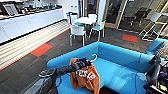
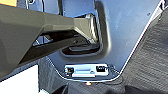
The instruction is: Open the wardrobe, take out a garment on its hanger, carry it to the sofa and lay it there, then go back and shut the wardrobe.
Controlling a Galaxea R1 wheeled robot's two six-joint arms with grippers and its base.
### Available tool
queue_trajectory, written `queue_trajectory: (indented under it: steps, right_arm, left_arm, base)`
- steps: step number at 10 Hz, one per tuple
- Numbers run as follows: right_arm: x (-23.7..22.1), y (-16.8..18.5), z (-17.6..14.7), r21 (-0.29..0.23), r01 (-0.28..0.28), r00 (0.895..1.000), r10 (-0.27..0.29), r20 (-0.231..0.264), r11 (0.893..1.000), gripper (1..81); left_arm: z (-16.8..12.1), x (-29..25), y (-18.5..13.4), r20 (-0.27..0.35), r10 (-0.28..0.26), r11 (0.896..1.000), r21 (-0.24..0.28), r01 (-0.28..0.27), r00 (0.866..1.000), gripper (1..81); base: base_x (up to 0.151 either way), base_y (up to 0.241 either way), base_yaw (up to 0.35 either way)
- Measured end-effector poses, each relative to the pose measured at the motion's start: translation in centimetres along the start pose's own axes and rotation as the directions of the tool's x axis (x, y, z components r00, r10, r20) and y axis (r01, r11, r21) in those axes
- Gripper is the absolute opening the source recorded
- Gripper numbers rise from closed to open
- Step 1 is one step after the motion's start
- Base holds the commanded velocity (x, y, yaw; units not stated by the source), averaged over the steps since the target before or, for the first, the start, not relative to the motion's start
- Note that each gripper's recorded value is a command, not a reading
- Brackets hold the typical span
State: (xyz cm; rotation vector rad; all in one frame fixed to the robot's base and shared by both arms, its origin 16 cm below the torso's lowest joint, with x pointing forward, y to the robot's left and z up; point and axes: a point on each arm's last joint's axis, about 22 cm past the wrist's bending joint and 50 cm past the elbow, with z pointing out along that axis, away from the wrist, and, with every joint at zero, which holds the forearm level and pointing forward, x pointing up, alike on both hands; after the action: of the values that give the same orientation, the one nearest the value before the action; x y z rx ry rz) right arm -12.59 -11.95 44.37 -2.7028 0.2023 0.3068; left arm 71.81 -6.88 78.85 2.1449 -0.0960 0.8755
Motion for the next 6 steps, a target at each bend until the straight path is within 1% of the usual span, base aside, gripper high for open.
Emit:
queue_trajectory:
  steps: [2,3,5,6]
  right_arm:
    - [-0.1,0.0,0.0,-0.001,-0.001,1.000,0.001,0.001,1.000,81.1]
    - [-0.2,0.0,0.0,-0.001,-0.002,1.000,0.002,0.003,1.000,81.1]
    - [-0.2,0.1,0.0,-0.001,-0.001,1.000,0.001,0.003,1.000,81.1]
    - [-0.3,0.1,0.0,-0.001,-0.001,1.000,0.001,0.003,1.000,81.1]
  left_arm:
    - [-1.6,0.9,-2.3,-0.010,-0.009,1.000,0.016,0.009,1.000,1.0]
    - [-2.4,1.0,-2.5,-0.006,-0.011,1.000,0.003,0.011,1.000,1.0]
    - [-4.0,0.2,-0.8,0.019,-0.010,0.998,-0.063,0.011,1.000,1.0]
    - [-5.0,0.0,-0.5,0.026,-0.012,0.996,-0.091,0.014,1.000,1.0]
  base:
    - [0.000,0.000,0.000]
    - [0.000,0.000,0.000]
    - [0.000,0.000,0.000]
    - [0.000,0.000,0.000]
